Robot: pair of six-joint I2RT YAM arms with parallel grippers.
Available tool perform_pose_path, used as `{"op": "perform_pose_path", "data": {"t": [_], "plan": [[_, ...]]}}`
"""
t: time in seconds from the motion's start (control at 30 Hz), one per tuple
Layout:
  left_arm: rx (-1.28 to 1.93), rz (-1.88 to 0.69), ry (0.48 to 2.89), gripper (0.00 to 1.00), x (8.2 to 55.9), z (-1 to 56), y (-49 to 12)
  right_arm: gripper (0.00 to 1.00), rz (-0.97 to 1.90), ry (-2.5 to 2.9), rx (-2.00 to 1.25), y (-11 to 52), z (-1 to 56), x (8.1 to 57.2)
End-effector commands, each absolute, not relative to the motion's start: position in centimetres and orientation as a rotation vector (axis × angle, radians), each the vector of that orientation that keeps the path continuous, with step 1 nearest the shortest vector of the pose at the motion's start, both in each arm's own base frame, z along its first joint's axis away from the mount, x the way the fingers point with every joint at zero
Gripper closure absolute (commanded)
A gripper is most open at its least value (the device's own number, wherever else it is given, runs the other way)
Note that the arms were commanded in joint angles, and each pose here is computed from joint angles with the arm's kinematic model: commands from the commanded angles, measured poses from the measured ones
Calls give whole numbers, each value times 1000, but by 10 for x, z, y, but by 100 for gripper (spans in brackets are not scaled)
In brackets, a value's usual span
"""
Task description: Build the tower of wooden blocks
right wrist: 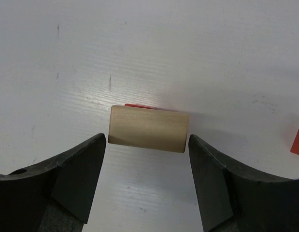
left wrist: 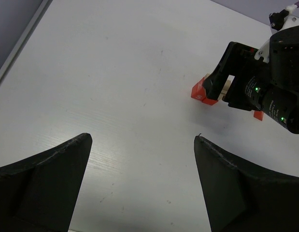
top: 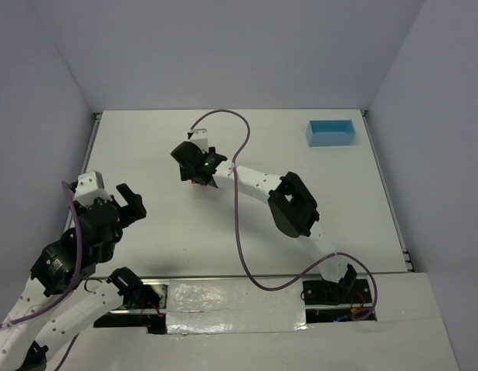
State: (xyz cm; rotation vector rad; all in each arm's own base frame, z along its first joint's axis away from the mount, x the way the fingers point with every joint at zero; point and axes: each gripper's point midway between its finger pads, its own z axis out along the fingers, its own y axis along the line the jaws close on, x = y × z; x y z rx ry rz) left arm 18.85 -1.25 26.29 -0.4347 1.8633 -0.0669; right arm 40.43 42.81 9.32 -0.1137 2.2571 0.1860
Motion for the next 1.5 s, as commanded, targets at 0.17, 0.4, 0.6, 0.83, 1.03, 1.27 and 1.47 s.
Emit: {"op": "perform_pose_path", "data": {"t": [0.17, 0.4, 0.6, 0.83, 1.03, 1.27, 1.47], "plan": [[-425, -80, 1842, 0, 191, 268, -14, 0, 253, 2218, -81, 436, 117, 410], [-419, -77, 1848, 0, 192, 267, -15, 0, 330, 2157, -52, 429, 157, 405], [-430, -74, 1841, 0, 190, 268, -13, 0, 455, 2069, 47, 388, 214, 380], [-396, -103, 1844, 0, 192, 268, -19, 0, 563, 1988, -169, 284, 191, 354], [-358, -116, 1859, 0, 194, 266, -26, 7, 468, 2140, -762, 260, 141, 362], [-300, -154, 1870, 1, 197, 265, -37, 13, 315, 2147, -1218, 240, 92, 383], [-242, -159, 1903, 0, 202, 260, -49, 17, 295, 2146, -1368, 244, 67, 411]]}}
